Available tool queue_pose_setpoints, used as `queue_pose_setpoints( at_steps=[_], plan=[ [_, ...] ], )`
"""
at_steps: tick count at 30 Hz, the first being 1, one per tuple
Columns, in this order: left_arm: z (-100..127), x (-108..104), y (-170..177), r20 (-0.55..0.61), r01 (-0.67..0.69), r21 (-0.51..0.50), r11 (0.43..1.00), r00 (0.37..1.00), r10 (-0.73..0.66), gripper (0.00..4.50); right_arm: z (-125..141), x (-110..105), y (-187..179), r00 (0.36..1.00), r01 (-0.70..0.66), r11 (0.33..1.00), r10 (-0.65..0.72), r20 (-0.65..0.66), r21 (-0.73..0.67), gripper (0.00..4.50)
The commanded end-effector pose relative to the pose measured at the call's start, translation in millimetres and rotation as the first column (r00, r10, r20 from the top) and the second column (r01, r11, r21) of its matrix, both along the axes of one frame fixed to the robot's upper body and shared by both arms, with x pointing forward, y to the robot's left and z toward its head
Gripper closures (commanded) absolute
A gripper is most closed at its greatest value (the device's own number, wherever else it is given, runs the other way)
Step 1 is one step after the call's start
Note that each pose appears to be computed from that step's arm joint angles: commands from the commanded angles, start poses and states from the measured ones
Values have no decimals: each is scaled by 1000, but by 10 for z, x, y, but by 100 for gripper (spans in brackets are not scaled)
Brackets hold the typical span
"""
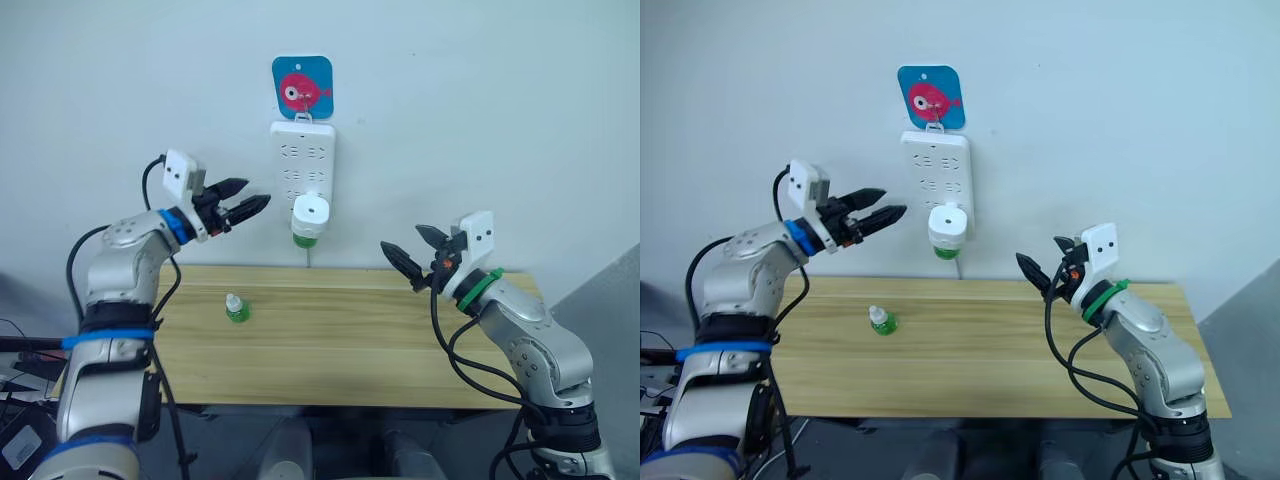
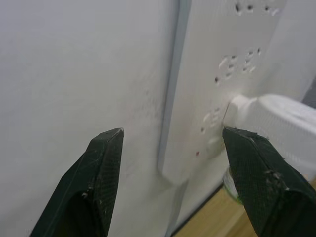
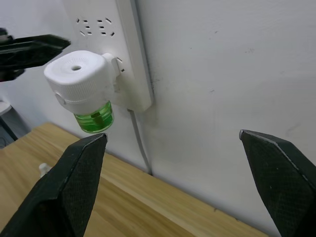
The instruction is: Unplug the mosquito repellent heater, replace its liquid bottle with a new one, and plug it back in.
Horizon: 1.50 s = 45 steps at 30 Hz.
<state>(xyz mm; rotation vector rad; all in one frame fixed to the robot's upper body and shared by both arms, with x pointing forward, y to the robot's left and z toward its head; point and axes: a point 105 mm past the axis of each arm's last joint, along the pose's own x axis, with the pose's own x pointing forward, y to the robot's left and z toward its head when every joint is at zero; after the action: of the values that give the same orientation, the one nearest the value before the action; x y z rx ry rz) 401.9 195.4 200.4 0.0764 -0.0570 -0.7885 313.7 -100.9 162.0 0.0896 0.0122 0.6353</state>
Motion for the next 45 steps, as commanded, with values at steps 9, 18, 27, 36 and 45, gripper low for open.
queue_pose_setpoints(
  at_steps=[9,18,27,36,45],
  plan=[
    [90,193,-273,43,136,83,987,989,-140,118,126,-103,-35,999,27,1000,-27,37,-10,0],
    [184,211,-428,48,222,120,968,972,-229,118,114,-125,-40,999,32,999,-31,27,-14,0],
    [245,115,-656,21,376,116,919,925,-381,118,106,-138,-12,1000,25,1000,-25,14,-1,0],
    [202,76,-647,-21,409,109,906,912,-409,292,145,-186,61,1000,17,1000,-17,6,24,0],
    [207,112,-676,-33,391,93,916,920,-390,318,259,-32,419,996,83,997,-82,37,-7,0]
  ],
)
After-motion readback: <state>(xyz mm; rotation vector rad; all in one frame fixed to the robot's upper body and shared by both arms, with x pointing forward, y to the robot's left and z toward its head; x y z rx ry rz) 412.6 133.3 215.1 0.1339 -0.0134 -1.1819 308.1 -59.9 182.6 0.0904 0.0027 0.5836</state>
